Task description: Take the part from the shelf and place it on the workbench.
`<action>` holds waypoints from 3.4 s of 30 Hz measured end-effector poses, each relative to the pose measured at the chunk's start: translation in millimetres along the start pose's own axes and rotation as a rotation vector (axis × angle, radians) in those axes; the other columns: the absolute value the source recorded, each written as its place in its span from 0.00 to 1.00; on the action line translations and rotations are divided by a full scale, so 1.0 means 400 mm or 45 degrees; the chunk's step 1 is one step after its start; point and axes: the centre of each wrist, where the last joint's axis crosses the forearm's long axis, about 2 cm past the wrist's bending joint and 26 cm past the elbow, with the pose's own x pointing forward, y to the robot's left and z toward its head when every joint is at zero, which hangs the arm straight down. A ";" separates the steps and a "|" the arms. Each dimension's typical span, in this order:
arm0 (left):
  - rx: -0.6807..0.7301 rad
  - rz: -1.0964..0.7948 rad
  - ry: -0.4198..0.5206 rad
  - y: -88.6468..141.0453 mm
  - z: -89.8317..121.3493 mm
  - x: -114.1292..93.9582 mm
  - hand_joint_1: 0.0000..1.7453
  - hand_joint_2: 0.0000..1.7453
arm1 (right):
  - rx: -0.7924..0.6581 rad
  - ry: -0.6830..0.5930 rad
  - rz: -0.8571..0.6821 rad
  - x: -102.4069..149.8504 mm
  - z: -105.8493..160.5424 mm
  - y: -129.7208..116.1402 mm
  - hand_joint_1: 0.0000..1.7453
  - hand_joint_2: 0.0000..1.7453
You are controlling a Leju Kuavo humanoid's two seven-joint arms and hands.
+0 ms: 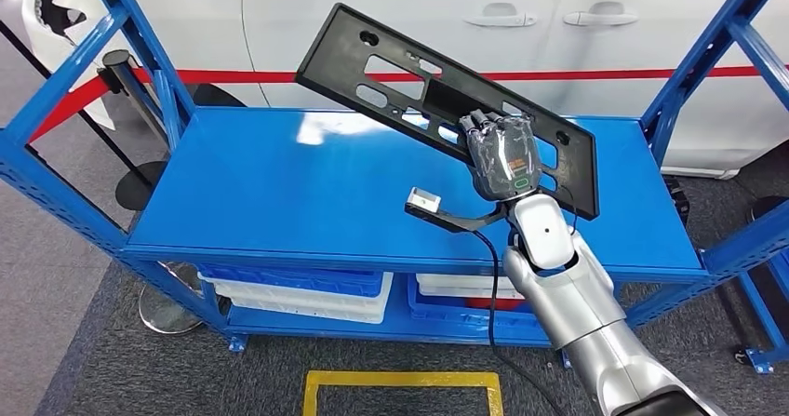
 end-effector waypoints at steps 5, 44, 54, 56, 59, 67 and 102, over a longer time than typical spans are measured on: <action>-0.006 -0.007 -0.010 -0.008 0.002 0.001 0.00 1.00 | -0.167 -0.030 -0.082 0.003 -0.010 -0.036 1.00 1.00; 0.164 -0.139 0.137 -0.023 0.006 0.009 0.00 1.00 | -0.156 -0.058 -2.226 0.057 0.168 -0.085 1.00 1.00; 0.108 -0.185 0.136 -0.027 0.006 0.012 0.00 1.00 | 0.091 -0.238 -2.730 0.121 0.237 -0.041 1.00 1.00; 0.099 -0.195 0.137 -0.028 0.006 0.012 0.00 1.00 | 0.133 -0.223 -2.796 0.138 0.256 -0.025 1.00 1.00; 0.089 -0.204 0.137 -0.028 0.006 0.013 0.00 1.00 | 0.170 -0.187 -2.853 0.159 0.273 -0.005 1.00 1.00; 0.065 -0.215 0.148 -0.029 0.005 0.016 0.00 1.00 | 0.215 -0.085 -2.925 0.195 0.317 0.027 1.00 1.00; 0.050 -0.242 0.160 -0.004 -0.001 0.016 0.00 1.00 | 0.155 -0.685 -2.939 0.244 0.296 -0.090 1.00 1.00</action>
